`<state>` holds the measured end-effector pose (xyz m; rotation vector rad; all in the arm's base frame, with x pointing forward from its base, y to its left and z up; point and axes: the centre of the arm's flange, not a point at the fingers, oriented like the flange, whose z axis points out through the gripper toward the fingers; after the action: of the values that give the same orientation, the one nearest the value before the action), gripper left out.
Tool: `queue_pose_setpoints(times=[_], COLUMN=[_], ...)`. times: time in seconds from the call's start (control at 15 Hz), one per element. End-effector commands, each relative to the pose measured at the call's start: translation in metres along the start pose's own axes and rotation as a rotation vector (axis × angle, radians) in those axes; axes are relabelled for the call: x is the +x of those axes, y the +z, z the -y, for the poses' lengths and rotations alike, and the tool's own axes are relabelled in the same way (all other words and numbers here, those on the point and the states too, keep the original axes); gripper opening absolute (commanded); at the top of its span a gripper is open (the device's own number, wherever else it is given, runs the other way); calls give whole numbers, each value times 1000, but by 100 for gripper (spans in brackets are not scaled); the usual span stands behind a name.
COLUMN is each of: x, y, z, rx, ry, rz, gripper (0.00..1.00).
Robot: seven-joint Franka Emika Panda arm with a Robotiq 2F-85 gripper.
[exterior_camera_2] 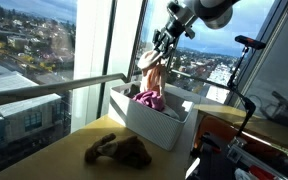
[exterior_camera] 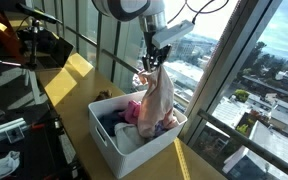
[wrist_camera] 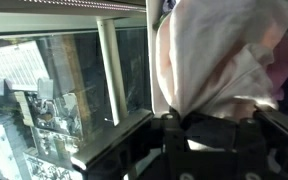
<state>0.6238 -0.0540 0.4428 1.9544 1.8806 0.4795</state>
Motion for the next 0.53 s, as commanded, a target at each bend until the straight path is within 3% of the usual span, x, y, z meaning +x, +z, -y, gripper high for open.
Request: queue_pose_setpoints(times=[0.0, 0.07, 0.13, 0.2, 0.33, 0.47], x=[4, 3, 3, 4, 11, 33], y=[69, 88, 102, 111, 106, 71], z=[39, 50, 59, 65, 66, 58], rx=[83, 117, 143, 167, 176, 137], ry=[17, 19, 23, 22, 22, 3], rz=[14, 23, 28, 31, 23, -8], gripper=[0, 0, 25, 26, 40, 54])
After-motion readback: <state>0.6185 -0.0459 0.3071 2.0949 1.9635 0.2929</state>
